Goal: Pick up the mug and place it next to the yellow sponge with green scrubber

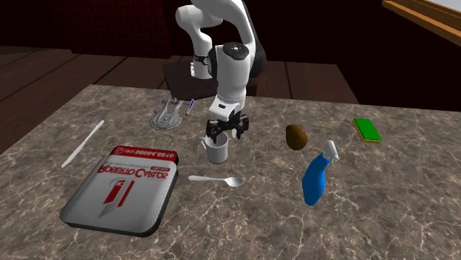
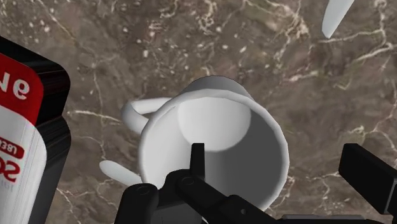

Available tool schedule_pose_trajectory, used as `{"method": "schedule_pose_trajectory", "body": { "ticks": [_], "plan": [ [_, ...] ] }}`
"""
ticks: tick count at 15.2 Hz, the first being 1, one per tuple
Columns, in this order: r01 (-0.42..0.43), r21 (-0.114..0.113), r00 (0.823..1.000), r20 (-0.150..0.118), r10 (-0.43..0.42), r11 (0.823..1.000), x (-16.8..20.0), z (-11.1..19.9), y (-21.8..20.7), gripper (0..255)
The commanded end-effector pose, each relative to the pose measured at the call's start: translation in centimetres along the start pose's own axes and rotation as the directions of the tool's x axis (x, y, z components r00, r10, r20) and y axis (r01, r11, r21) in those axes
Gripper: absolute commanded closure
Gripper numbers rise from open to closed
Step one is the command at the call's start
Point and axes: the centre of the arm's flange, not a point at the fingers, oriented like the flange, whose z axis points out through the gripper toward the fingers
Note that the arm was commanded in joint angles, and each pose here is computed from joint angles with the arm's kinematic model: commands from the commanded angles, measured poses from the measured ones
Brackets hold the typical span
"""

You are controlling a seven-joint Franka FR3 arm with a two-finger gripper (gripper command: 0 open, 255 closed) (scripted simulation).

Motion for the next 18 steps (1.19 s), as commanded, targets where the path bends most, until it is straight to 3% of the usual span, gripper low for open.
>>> {"method": "schedule_pose_trajectory", "body": {
  "ticks": [1, 8, 9, 18],
  "plan": [
    [0.000, 0.000, 1.000, 0.000, 0.000, 1.000, -0.02, 0.79, 0.01, 0],
    [0.000, 0.000, 1.000, 0.000, 0.000, 1.000, -0.01, 0.79, 0.02, 0],
    [0.000, 0.000, 1.000, 0.000, 0.000, 1.000, -0.01, 0.79, 0.02, 255],
    [0.000, 0.000, 1.000, 0.000, 0.000, 1.000, -0.01, 0.79, 0.01, 255]
  ]
}}
